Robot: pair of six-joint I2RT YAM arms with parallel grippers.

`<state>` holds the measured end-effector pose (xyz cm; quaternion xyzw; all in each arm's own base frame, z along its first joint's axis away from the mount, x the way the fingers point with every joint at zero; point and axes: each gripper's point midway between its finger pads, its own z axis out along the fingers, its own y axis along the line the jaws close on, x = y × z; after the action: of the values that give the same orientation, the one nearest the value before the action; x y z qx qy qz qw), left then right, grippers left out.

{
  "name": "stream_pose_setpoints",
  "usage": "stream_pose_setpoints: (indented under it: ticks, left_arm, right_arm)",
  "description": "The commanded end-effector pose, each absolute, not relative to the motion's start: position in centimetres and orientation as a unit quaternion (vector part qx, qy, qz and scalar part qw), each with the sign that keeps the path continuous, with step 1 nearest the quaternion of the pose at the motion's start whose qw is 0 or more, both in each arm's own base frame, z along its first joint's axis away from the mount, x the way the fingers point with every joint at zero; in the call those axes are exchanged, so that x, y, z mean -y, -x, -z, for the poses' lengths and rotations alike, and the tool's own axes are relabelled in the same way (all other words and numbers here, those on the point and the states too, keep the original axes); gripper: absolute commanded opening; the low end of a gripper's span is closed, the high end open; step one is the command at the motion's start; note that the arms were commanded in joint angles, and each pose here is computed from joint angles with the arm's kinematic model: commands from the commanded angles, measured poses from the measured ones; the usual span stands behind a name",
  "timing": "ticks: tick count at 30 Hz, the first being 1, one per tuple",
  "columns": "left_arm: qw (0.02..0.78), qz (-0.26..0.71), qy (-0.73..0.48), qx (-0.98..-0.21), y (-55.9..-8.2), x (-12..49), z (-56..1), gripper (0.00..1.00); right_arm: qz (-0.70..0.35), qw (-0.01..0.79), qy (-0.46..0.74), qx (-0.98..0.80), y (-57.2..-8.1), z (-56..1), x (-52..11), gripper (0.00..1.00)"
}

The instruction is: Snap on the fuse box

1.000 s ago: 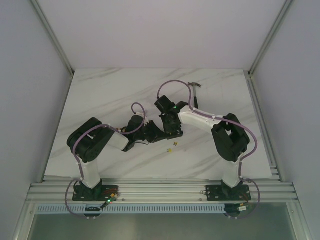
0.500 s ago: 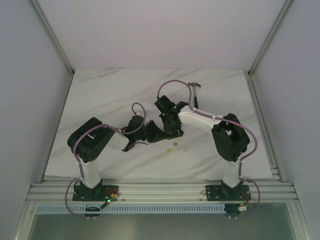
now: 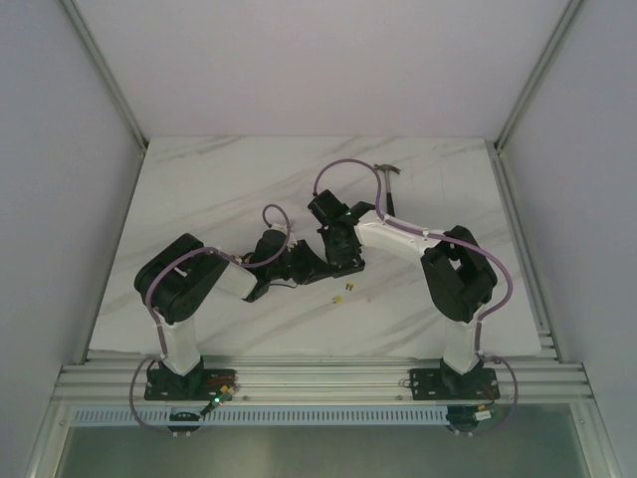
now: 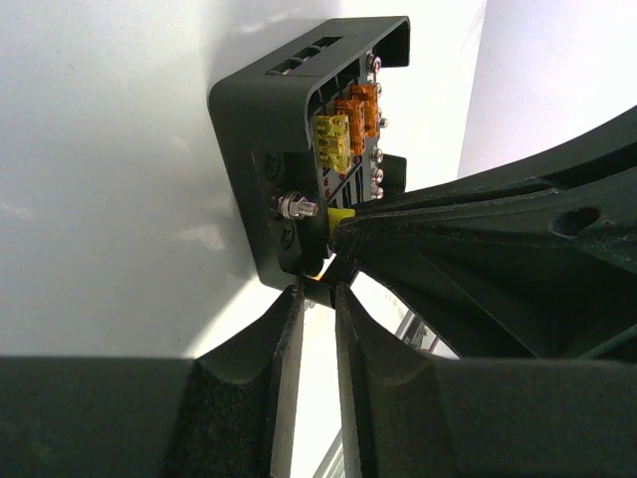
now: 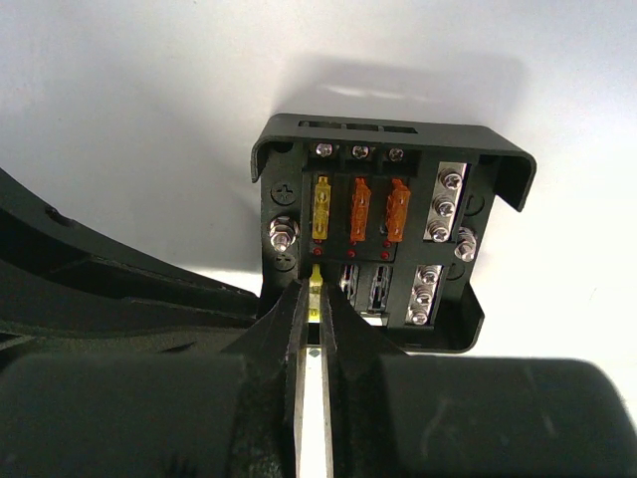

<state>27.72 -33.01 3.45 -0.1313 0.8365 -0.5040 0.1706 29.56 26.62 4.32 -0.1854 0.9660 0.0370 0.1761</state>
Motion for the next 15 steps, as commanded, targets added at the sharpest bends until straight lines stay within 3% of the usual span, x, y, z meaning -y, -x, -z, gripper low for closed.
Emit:
stream_pose_setpoints:
  ticks: [1,15]
  left_arm:
    - [0.148,0.472,0.142,-0.857,-26.8,32.5,-0.8,0.27]
    - [0.149,0.461,0.155,-0.861,-26.9,31.7,-0.2,0.27]
  right_arm:
    - [-0.002,0.137,0.195,-0.971,-28.6,-1.8,-25.2,0.0]
    - [0.082,0.016,0.225,-0.971,-24.0,7.7,-21.2,0.0]
